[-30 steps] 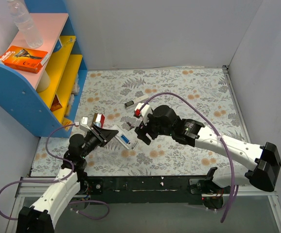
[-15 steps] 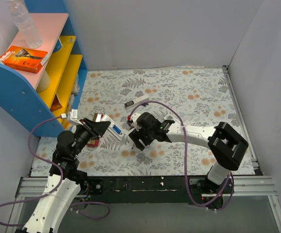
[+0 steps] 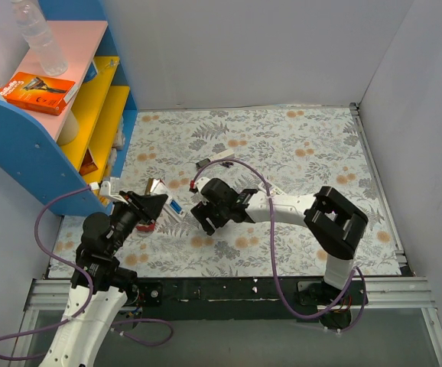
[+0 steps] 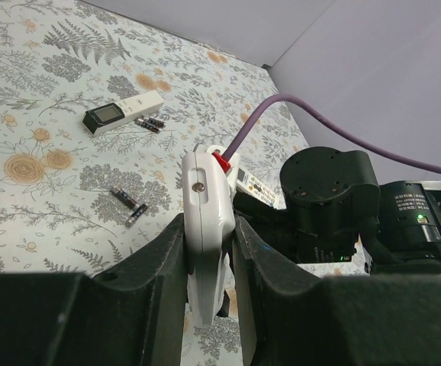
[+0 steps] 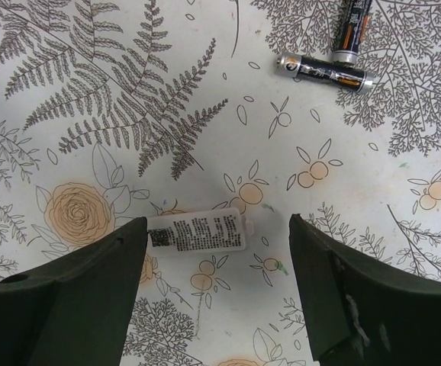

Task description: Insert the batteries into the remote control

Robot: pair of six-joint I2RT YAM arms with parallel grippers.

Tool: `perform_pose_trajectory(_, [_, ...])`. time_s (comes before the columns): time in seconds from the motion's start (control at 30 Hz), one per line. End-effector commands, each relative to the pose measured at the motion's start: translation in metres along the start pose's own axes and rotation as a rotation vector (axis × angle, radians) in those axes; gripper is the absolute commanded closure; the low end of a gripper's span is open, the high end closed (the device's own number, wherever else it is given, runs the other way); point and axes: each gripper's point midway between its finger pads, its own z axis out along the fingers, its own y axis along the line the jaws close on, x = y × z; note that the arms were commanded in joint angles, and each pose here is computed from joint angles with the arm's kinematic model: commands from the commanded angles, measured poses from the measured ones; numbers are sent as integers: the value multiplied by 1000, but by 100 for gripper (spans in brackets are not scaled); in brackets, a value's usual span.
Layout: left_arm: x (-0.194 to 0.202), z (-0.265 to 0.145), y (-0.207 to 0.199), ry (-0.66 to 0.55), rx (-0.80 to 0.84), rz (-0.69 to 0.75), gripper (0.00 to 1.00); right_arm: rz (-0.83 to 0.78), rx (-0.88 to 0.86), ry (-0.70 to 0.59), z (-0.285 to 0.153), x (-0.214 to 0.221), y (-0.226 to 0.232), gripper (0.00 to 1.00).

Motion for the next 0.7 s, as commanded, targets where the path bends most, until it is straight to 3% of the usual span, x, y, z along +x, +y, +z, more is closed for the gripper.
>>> perform_pose_trajectory(0.0, [-2, 0, 3, -19, -8, 36, 100, -3, 70, -25, 5, -8, -10, 19])
perform_pose_trajectory(0.67, [0, 4, 6, -6, -15, 31, 100, -44, 135, -42, 13, -19, -25, 28])
